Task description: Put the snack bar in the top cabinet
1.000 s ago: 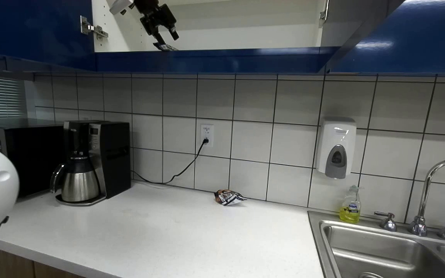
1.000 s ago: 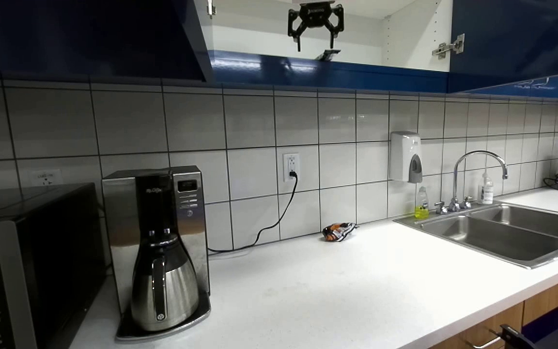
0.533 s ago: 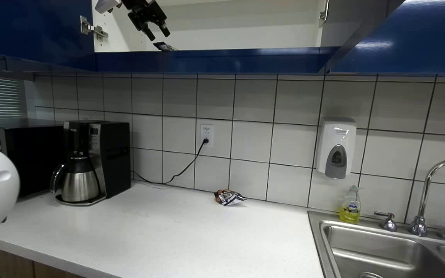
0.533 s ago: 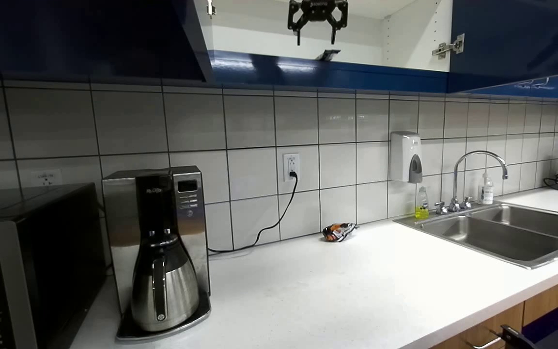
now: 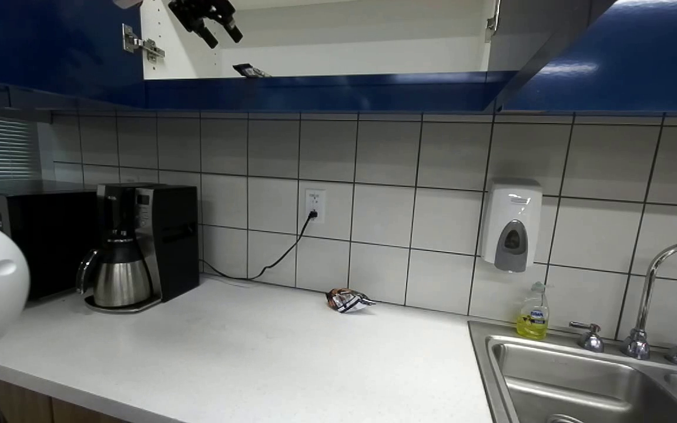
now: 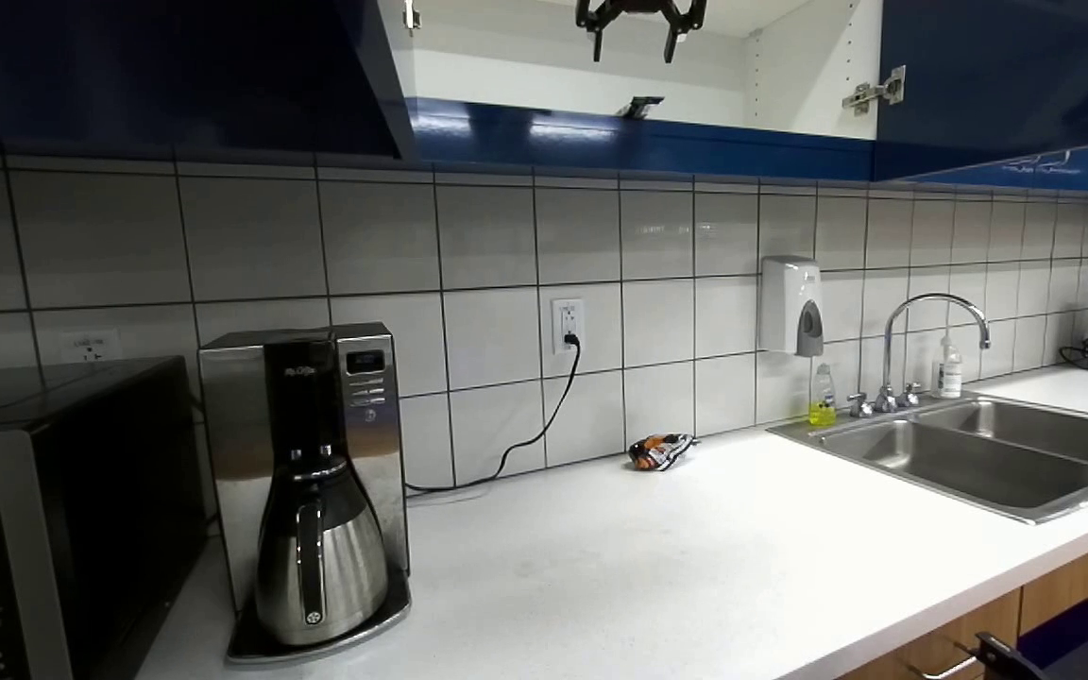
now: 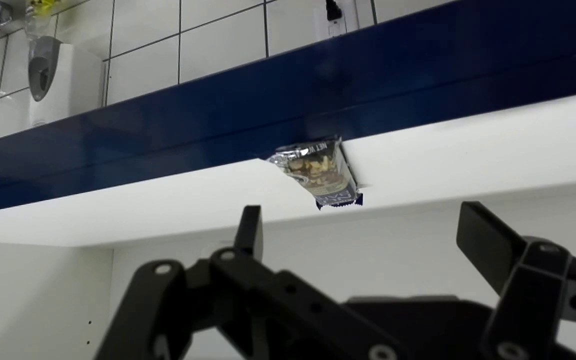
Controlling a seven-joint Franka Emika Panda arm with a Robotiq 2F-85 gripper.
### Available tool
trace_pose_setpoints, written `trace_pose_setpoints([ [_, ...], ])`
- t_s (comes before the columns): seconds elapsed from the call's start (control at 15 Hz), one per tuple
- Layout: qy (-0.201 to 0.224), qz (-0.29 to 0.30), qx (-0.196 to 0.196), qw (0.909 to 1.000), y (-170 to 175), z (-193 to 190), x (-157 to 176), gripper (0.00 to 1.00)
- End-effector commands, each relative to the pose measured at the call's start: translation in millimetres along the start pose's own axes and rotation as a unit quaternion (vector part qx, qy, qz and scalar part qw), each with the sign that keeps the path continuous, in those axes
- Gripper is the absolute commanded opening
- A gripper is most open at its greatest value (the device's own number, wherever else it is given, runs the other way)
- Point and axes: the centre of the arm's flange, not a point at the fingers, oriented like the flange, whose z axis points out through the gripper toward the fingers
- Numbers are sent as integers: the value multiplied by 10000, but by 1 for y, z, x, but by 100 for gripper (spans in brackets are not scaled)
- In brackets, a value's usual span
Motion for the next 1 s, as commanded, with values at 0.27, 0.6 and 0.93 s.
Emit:
trace_pose_setpoints([
  [0.27,310,175,-154,9992,42,-13,-91,100],
  [0.6,-21,187,-240,9995,56,23,-147,100],
  [0.93,-551,12,-79,9984,62,74,-194,100],
])
